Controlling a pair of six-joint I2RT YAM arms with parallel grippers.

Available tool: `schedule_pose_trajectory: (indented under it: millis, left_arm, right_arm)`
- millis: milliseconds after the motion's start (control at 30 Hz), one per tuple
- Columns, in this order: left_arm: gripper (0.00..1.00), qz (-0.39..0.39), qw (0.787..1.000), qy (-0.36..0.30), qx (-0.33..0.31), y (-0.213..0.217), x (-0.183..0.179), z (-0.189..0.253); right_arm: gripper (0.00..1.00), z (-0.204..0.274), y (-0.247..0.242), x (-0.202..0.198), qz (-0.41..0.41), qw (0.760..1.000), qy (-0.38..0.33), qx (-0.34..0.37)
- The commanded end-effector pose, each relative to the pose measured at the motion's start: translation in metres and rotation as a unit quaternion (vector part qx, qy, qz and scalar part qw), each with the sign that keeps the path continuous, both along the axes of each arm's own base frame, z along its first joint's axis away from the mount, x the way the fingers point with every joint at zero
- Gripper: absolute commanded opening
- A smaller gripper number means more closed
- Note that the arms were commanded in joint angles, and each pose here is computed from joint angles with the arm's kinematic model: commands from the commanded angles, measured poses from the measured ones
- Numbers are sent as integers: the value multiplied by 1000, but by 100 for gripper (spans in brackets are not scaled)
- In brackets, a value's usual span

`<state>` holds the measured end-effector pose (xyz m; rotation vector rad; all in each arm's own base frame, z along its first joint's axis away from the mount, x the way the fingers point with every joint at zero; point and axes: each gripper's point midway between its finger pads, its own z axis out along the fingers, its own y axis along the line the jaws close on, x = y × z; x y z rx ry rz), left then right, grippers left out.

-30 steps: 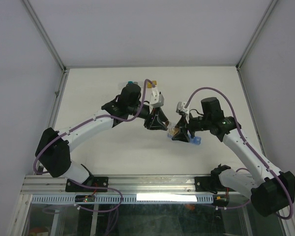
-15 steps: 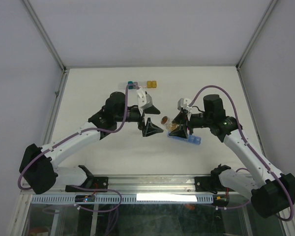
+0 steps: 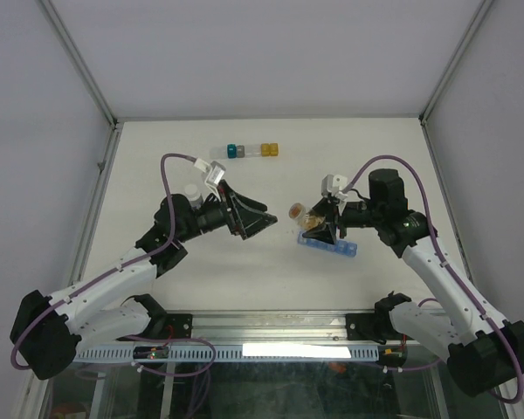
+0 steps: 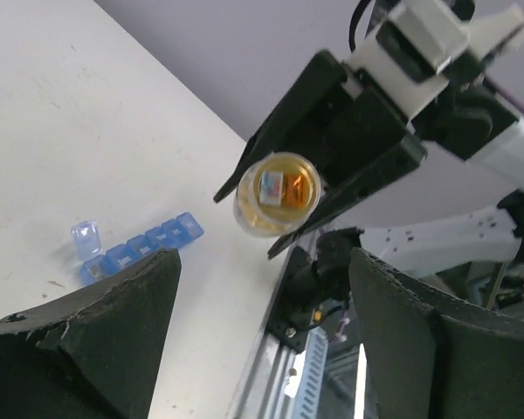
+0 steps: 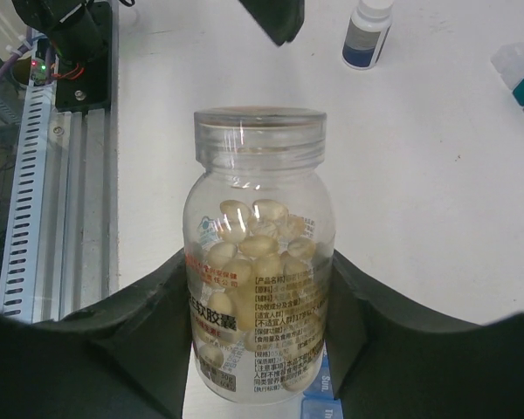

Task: Sort the pills into containers

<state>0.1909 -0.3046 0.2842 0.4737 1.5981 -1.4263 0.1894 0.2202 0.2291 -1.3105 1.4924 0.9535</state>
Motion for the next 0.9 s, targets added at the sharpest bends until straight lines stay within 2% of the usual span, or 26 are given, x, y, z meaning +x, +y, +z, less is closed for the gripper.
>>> schedule_pose_trajectory:
  millis: [0,133,300,867]
  left_arm:
    - [79,61,994,78,-45,-5,20,41]
    - [79,98,993,67,21,-22,29,35]
    - [77,94,993,60,50,-40,33,34]
    - [61,24,996,58,68,-71,12,33]
  right_arm:
    - [0,10,1,8,-1,999,-40,11]
    - [0,9,1,9,-3,999,-38,9]
    - [0,8,1,9,-4,999,-37,9]
    - [0,8,1,9,-4,999,-35,8]
